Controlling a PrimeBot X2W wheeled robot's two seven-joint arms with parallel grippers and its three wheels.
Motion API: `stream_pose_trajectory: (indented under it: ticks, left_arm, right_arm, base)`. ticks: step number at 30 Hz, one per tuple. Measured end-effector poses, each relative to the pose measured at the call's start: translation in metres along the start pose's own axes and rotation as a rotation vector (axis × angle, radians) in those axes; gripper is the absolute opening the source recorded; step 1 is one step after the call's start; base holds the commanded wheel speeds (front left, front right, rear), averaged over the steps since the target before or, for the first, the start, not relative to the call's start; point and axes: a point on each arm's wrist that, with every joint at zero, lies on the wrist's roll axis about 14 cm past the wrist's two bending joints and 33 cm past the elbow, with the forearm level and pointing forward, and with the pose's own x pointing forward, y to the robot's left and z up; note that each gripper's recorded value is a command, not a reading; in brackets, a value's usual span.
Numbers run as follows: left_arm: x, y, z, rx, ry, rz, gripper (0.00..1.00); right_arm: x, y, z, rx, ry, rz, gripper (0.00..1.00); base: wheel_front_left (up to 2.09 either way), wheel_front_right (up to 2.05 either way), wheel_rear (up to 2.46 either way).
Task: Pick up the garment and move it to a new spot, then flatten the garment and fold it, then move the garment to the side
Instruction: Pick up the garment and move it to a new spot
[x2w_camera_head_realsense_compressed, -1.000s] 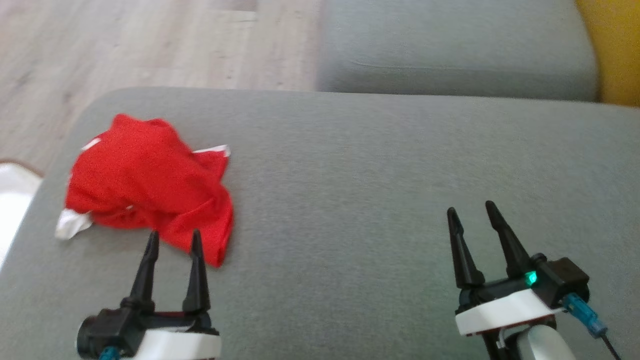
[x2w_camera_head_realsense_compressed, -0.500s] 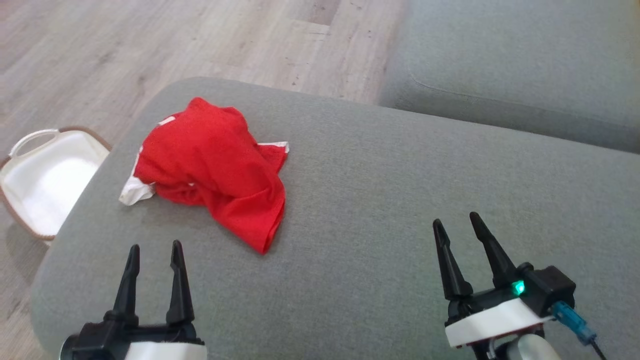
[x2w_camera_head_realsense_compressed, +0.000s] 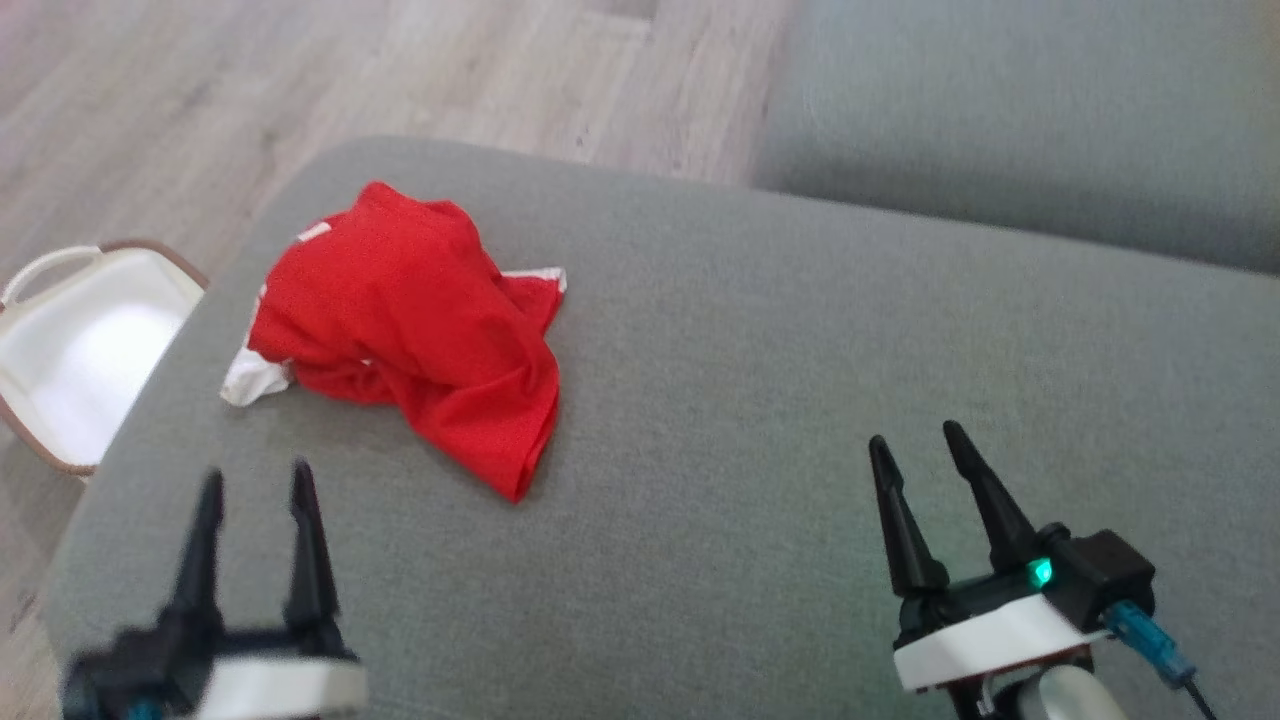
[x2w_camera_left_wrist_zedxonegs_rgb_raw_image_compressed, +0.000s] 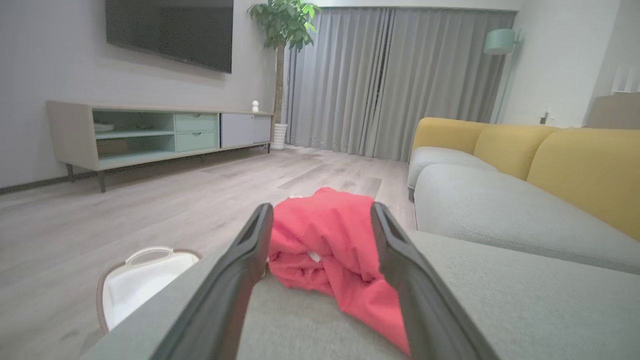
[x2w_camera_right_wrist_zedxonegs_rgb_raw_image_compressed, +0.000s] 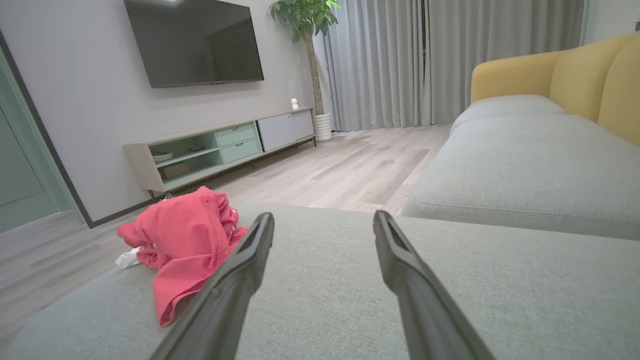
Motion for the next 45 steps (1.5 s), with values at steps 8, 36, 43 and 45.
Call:
stream_pose_trajectory:
  ticks: [8, 36, 43, 45]
  left_arm:
    - [0.09, -0.004, 0.03, 0.195, -0.053, -0.139, 1.0]
    - [0.205, -0.034, -0.142, 0.413, 0.872, -0.398, 0.0]
    - [0.247, -0.048, -0.075, 0.381, 0.538, -0.413, 0.0]
    - [0.252, -0.052, -0.06, 0.37, 0.481, -0.418, 0.0]
  right_arm:
    - [0.013, -0.034, -0.008, -0.023, 0.01, -0.067, 1.0]
    - [0.025, -0.139, -0.05, -0.046, 0.072, -0.288, 1.0]
    - [0.027, -0.13, -0.035, -0.058, 0.041, -0.27, 1.0]
    - [0.027, -0.129, -0.032, -0.058, 0.035, -0.267, 1.0]
  base:
    - [0.0, 0.0, 0.0]
    - [0.0, 0.0, 0.0]
    - [0.0, 0.0, 0.0]
    - [0.0, 0.0, 0.0]
